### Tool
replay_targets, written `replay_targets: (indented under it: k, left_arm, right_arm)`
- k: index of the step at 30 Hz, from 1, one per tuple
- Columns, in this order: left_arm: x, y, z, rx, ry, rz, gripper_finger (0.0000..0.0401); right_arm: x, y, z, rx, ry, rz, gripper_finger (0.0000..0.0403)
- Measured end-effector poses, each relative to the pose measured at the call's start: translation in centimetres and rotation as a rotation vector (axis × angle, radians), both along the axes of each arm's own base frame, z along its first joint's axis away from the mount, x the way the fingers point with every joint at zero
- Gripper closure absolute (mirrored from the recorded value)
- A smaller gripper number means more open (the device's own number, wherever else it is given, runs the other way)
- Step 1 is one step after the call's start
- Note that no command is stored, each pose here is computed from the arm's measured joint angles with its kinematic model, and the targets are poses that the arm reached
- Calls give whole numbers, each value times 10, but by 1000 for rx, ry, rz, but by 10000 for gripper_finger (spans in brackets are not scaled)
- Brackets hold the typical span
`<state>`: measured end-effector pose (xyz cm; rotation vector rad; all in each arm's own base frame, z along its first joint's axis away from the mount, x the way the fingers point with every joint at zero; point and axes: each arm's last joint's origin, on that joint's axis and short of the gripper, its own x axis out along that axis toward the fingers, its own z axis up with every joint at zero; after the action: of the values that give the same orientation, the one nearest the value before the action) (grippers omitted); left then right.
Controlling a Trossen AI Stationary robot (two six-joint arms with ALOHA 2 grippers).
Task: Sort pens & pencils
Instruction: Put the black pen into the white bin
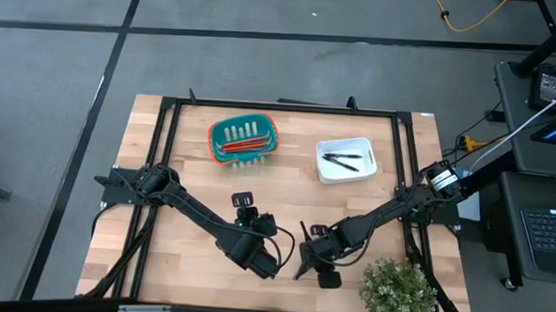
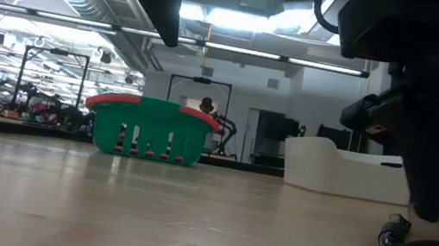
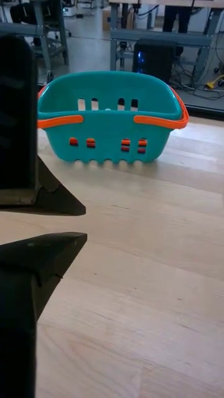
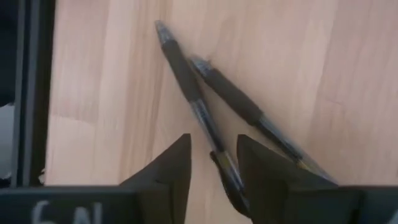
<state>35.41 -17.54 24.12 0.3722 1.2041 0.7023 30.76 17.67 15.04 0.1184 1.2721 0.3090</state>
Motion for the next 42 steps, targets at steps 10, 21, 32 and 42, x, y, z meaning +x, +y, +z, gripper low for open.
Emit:
replay_targets:
  k: [10,21,32,42]
  left_arm:
    - [-1,-1,0,0,1,-4,351]
    - [-1,-2,0,-1,-1,-6,351]
    - [-2,-4,0,-1,-2,-12,351]
    - [-3,-6,0,-2,-1,-18,351]
  right_arm:
    - [2,2,-13,-19,26,-8,266]
    - [4,4,-26,-20,58,-6,267]
    - [2,8,-27,-45,41,-54,267]
    - [-2,16,-27,-92,10,-115,267]
